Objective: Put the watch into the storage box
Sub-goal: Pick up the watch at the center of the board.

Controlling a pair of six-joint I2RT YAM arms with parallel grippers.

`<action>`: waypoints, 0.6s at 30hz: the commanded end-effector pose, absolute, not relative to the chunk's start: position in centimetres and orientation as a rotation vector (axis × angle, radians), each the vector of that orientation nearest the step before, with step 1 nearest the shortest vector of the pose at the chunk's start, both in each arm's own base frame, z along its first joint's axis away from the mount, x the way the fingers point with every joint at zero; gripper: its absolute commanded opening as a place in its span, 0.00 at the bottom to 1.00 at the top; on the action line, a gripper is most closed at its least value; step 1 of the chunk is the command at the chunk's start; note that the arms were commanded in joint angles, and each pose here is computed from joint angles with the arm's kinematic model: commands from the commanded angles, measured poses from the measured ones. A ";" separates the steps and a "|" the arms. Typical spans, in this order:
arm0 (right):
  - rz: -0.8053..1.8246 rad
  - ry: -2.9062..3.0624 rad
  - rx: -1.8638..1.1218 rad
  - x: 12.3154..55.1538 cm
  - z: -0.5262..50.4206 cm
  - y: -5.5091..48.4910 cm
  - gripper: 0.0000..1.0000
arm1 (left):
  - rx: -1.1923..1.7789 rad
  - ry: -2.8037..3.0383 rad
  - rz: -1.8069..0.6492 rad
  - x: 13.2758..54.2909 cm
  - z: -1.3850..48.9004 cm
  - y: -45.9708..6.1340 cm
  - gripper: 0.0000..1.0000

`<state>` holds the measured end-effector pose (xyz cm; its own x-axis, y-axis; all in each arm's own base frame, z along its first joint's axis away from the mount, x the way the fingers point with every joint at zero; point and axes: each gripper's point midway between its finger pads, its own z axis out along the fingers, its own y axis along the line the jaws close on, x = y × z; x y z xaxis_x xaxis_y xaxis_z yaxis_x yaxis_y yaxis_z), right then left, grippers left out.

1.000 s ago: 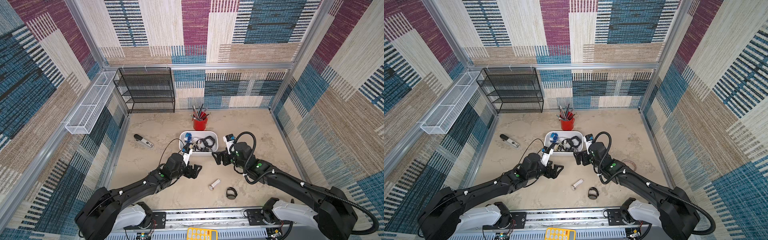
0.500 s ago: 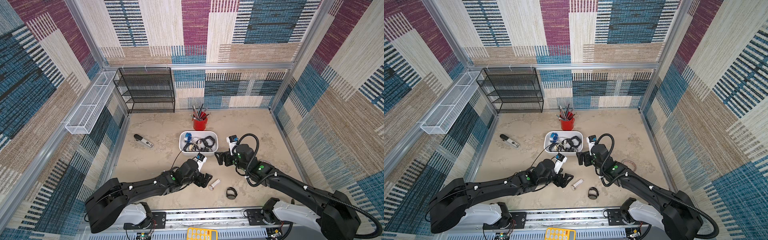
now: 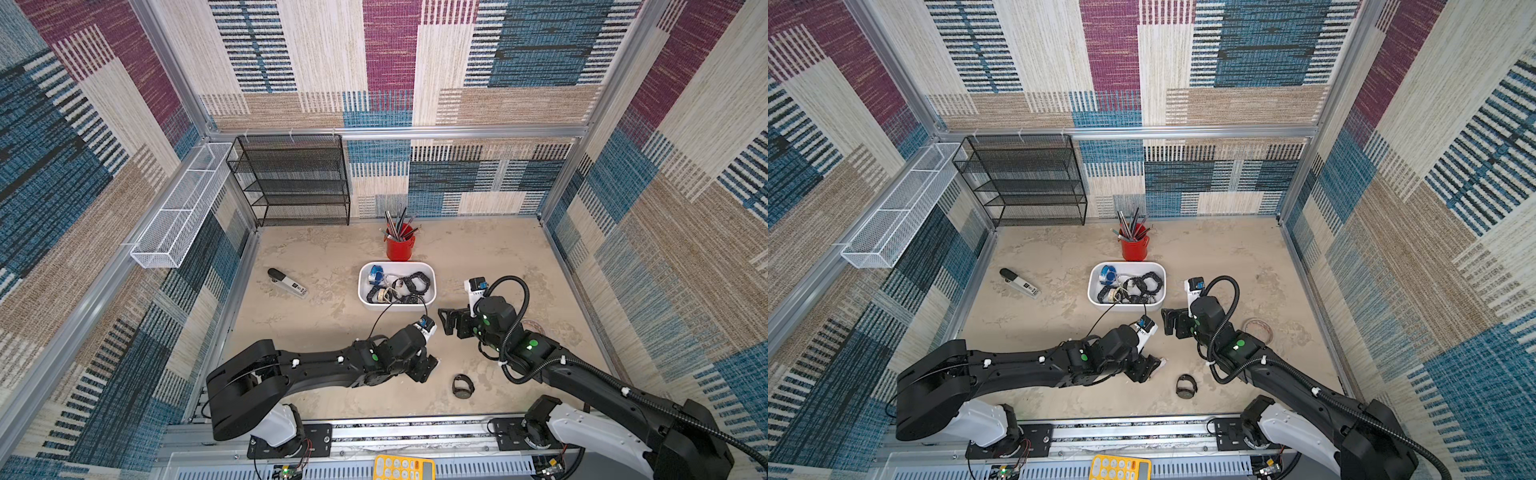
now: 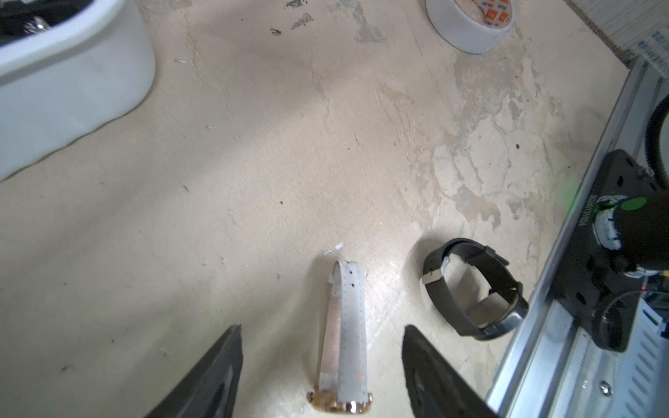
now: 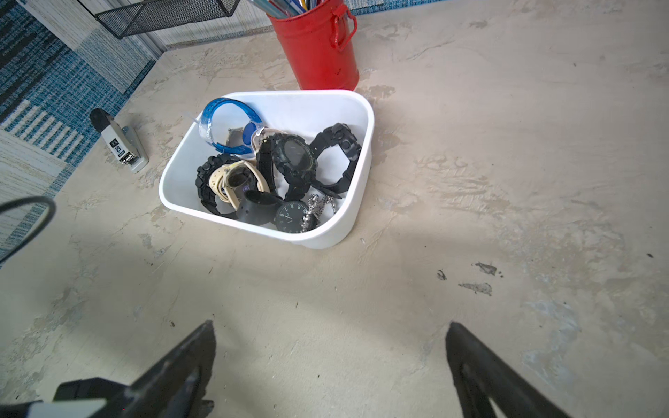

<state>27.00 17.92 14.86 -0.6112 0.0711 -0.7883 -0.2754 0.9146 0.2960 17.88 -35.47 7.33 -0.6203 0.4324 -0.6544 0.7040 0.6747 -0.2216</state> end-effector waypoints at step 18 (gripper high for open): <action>0.468 2.223 -0.071 27.1 13.3 17.3 1.00 | 1.016 2.411 -0.453 17.3 3.8 -35.9 0.44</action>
